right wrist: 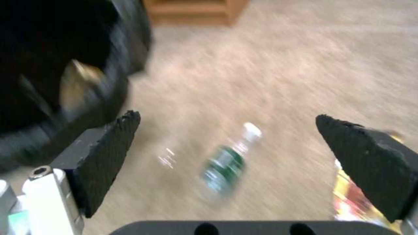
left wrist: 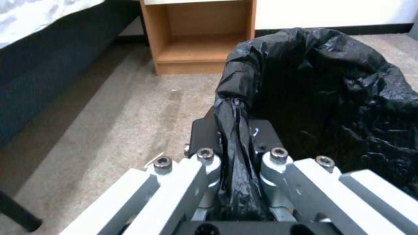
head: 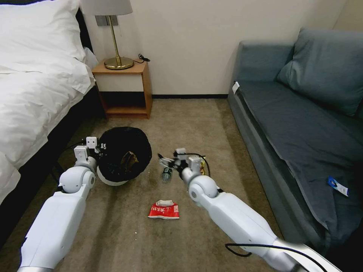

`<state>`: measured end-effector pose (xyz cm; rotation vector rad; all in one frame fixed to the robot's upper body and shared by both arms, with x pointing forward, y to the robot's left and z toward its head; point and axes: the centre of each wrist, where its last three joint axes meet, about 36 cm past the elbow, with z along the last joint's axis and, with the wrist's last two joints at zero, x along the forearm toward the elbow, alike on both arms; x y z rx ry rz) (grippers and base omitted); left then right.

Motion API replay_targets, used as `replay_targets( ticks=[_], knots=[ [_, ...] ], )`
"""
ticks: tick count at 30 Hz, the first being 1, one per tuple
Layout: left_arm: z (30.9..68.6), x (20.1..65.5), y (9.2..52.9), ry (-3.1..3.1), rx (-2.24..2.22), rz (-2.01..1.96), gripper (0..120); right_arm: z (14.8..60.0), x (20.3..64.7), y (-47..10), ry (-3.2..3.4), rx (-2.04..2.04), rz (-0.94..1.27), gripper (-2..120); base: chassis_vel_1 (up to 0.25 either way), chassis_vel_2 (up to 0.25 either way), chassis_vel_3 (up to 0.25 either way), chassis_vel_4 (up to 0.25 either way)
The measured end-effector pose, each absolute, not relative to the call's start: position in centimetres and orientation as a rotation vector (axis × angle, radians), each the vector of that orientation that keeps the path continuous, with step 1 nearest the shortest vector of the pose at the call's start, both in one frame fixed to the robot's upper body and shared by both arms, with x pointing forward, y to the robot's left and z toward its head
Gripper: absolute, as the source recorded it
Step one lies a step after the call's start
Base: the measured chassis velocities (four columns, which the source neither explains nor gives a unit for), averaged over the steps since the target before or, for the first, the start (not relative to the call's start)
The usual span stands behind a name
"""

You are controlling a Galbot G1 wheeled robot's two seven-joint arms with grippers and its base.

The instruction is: Pick up the trash bin, then pick up the garbage on the floor and place it into the trash bin.

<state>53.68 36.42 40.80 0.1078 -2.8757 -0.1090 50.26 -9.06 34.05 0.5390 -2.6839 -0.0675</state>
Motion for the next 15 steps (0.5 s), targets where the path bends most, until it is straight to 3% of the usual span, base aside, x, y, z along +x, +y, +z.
replay_targets(
  ticks=[15],
  knots=[
    [40.2, 54.2, 35.1, -2.869, 0.101, -0.125, 6, 27.1, 43.5, -11.9, -2.525, 0.543, 0.100, 100, 0.000, 0.000, 0.000, 0.000]
  ],
)
